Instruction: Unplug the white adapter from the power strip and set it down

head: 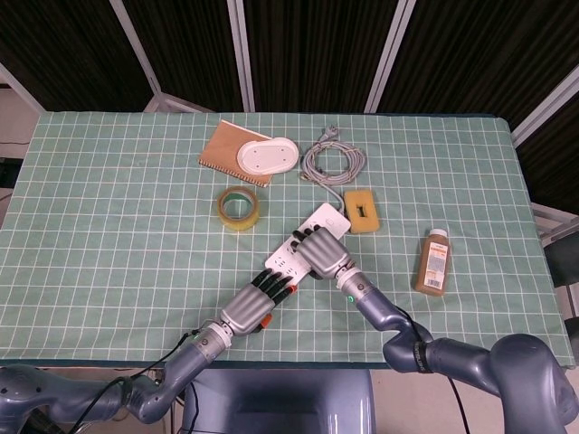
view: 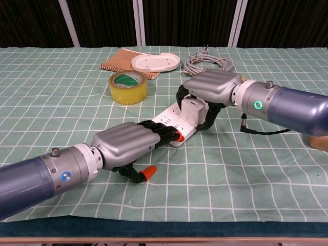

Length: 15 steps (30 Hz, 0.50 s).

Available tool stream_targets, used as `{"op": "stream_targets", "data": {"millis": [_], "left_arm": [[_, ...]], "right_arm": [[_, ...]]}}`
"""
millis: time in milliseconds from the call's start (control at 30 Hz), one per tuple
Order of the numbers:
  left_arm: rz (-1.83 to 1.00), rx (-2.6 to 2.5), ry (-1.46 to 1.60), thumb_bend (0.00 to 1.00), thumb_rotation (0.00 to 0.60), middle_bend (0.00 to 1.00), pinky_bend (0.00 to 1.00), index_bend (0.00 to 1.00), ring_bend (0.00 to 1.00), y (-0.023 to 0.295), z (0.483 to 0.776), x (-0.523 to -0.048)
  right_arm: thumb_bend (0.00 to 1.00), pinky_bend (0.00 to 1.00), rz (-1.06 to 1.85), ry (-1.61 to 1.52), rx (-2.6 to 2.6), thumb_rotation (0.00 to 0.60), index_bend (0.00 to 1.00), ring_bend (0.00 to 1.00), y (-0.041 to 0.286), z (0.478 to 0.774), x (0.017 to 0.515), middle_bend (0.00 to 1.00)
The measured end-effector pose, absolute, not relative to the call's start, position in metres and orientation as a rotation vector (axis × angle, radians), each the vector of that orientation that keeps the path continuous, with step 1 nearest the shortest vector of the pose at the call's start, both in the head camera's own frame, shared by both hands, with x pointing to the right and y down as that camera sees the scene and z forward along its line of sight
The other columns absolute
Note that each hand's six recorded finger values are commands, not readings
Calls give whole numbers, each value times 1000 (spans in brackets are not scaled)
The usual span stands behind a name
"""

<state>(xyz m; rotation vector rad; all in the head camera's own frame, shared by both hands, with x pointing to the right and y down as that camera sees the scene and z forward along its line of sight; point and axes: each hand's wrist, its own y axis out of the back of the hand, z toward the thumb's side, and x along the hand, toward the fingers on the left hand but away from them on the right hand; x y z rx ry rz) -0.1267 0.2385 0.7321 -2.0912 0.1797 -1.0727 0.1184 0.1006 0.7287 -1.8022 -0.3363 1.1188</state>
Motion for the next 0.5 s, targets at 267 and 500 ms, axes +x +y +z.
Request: {"op": "stream_targets", "data": {"millis": [267,500], "left_arm": [[-1077,-2092,174,484,600,83,98,96,4,240,733,-128],[-1070,-2093,176,483,600,83,98,97,4,240,732,-126]], "right_arm": [[813,613,1121,-377,-1797,600,635,433,97,726,122,475],[815,690,1123,-412,-1795,600,661,443,95,721,125,491]]}}
